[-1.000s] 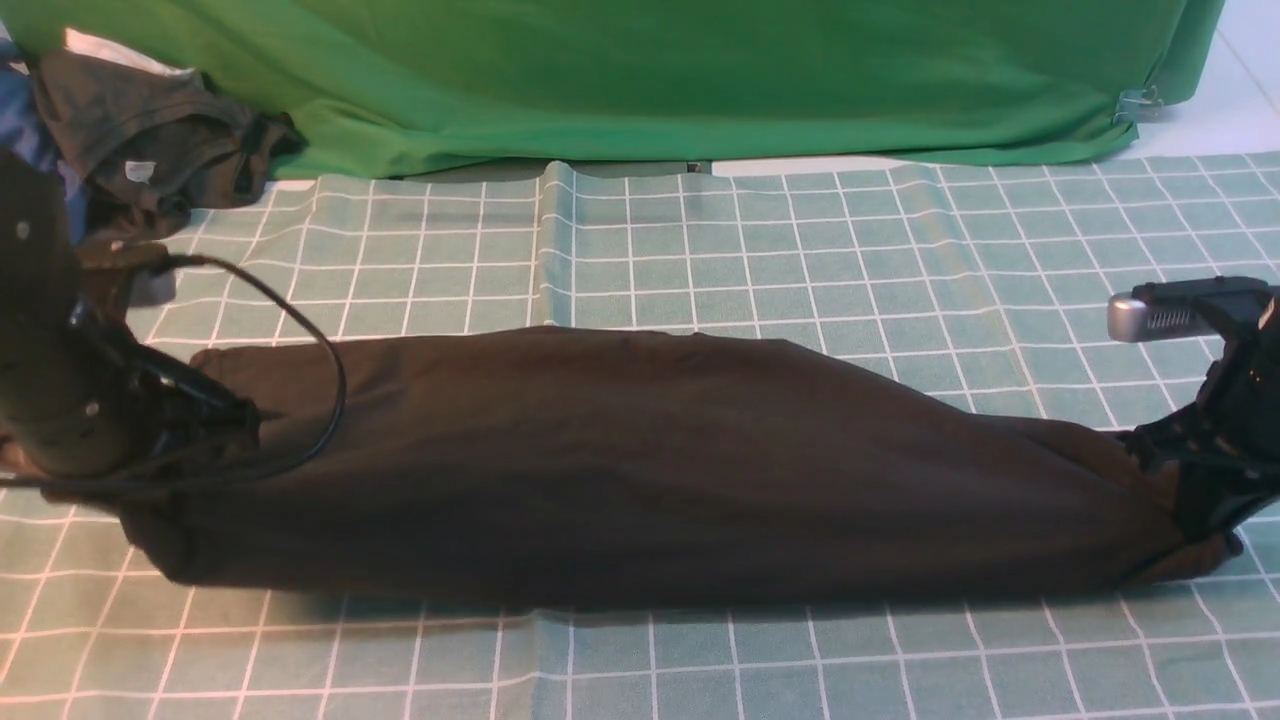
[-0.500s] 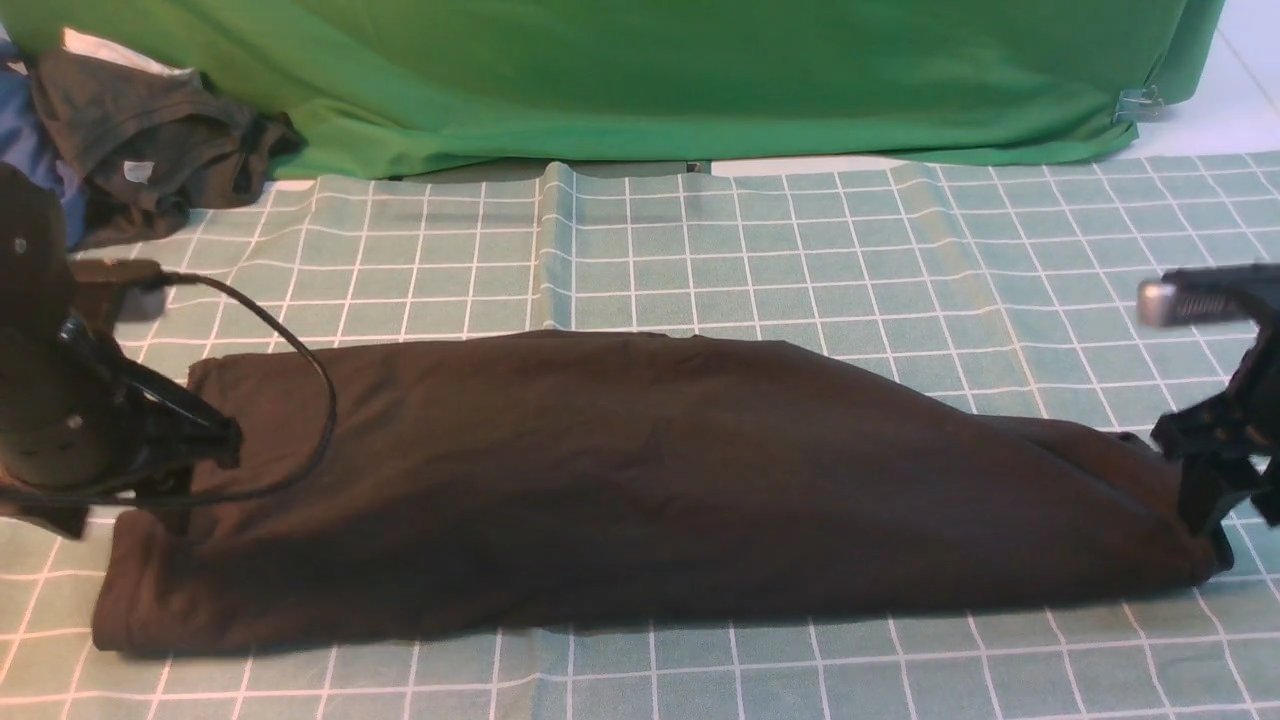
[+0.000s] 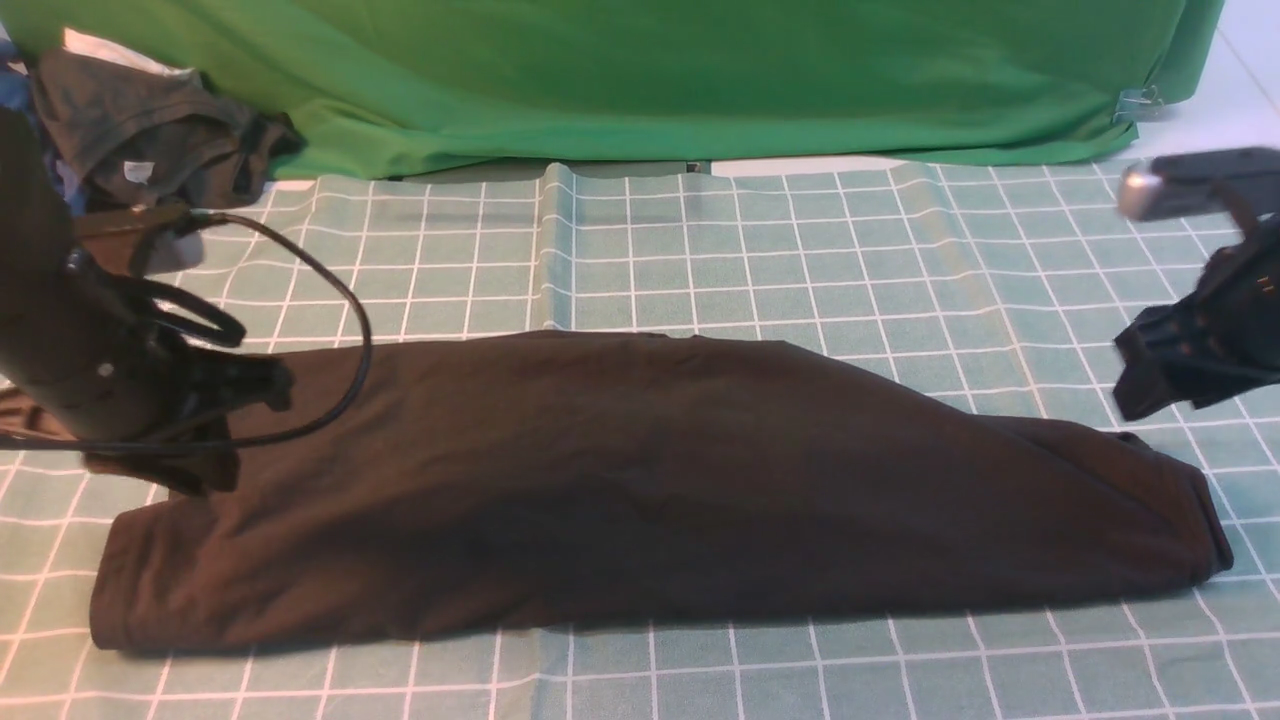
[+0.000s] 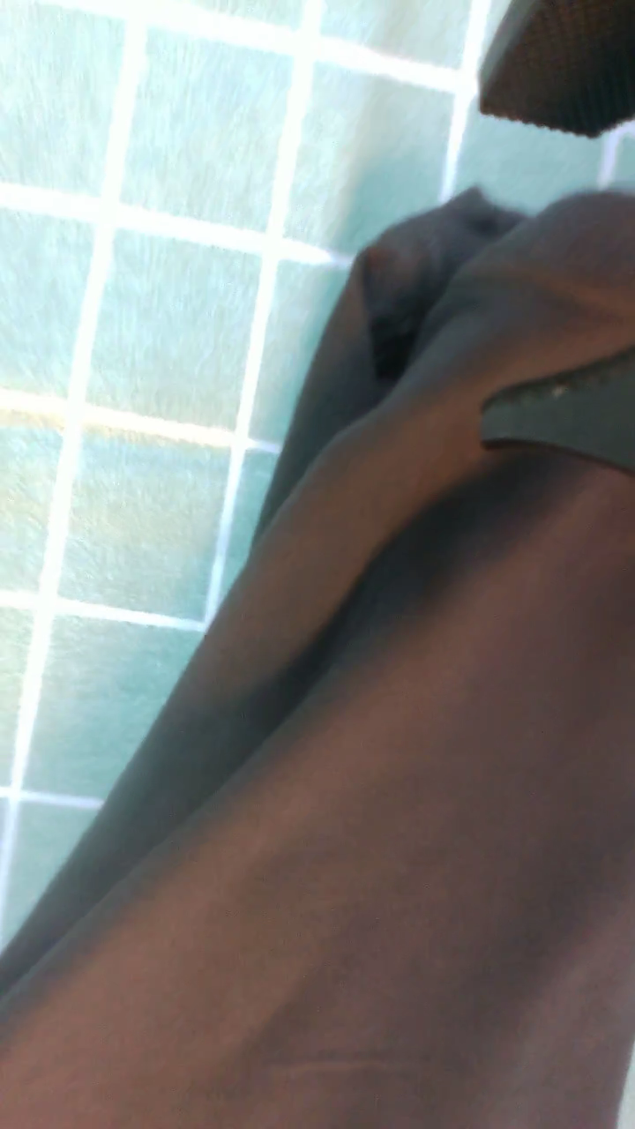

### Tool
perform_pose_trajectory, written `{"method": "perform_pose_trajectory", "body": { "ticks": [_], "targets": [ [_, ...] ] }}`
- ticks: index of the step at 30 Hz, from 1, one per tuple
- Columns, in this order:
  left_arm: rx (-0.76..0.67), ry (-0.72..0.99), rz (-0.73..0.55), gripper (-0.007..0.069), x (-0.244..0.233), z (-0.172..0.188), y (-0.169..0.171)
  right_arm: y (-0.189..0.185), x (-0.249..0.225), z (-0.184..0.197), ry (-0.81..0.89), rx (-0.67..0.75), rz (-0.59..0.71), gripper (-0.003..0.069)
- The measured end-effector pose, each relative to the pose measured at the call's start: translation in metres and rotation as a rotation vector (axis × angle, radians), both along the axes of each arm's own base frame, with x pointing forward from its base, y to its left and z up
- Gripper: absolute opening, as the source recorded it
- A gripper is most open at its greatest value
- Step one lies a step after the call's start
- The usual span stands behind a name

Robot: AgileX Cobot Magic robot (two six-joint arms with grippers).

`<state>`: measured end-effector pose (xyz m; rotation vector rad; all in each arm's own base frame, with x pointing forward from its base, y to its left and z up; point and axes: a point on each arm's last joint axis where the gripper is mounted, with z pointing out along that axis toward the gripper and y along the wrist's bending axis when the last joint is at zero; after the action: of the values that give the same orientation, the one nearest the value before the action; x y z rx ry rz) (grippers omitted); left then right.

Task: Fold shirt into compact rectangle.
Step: 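Pull the folded dark garment lengthwise by its ends to straighten it flat on the table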

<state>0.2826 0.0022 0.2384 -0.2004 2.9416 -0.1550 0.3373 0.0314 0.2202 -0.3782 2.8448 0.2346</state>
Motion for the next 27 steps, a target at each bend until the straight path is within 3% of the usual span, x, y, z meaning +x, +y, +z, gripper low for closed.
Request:
{"method": "perform_pose_trajectory", "body": {
  "ticks": [4, 12, 17, 19, 20, 22, 27],
  "targets": [
    [-0.031, 0.019, 0.007, 0.0006, -0.01, -0.021, -0.003, 0.016, 0.01, -0.018, 0.001, -0.009, 0.061, 0.0424],
    [-0.024, 0.083, 0.02, 0.0001, -0.035, -0.059, -0.003, 0.022, 0.022, -0.044, 0.019, -0.036, 0.084, 0.0448],
    [-0.022, 0.087, 0.029, 0.0001, -0.038, -0.065, -0.003, 0.021, 0.023, -0.052, 0.036, -0.055, 0.104, 0.0276],
    [-0.02, 0.082, 0.029, 0.0001, -0.037, -0.066, -0.003, 0.022, 0.023, -0.052, 0.031, -0.06, 0.121, 0.0112],
    [-0.02, 0.081, 0.029, 0.0001, -0.037, -0.066, -0.003, 0.022, 0.023, -0.052, 0.028, -0.062, 0.125, 0.008],
    [-0.02, 0.08, 0.03, 0.0001, -0.037, -0.066, -0.003, 0.022, 0.023, -0.052, 0.025, -0.069, 0.141, 0.0041],
    [-0.006, 0.08, 0.019, 0.0001, -0.037, -0.066, -0.001, 0.017, 0.023, -0.05, 0.018, -0.104, 0.139, 0.0029]
  ]
}}
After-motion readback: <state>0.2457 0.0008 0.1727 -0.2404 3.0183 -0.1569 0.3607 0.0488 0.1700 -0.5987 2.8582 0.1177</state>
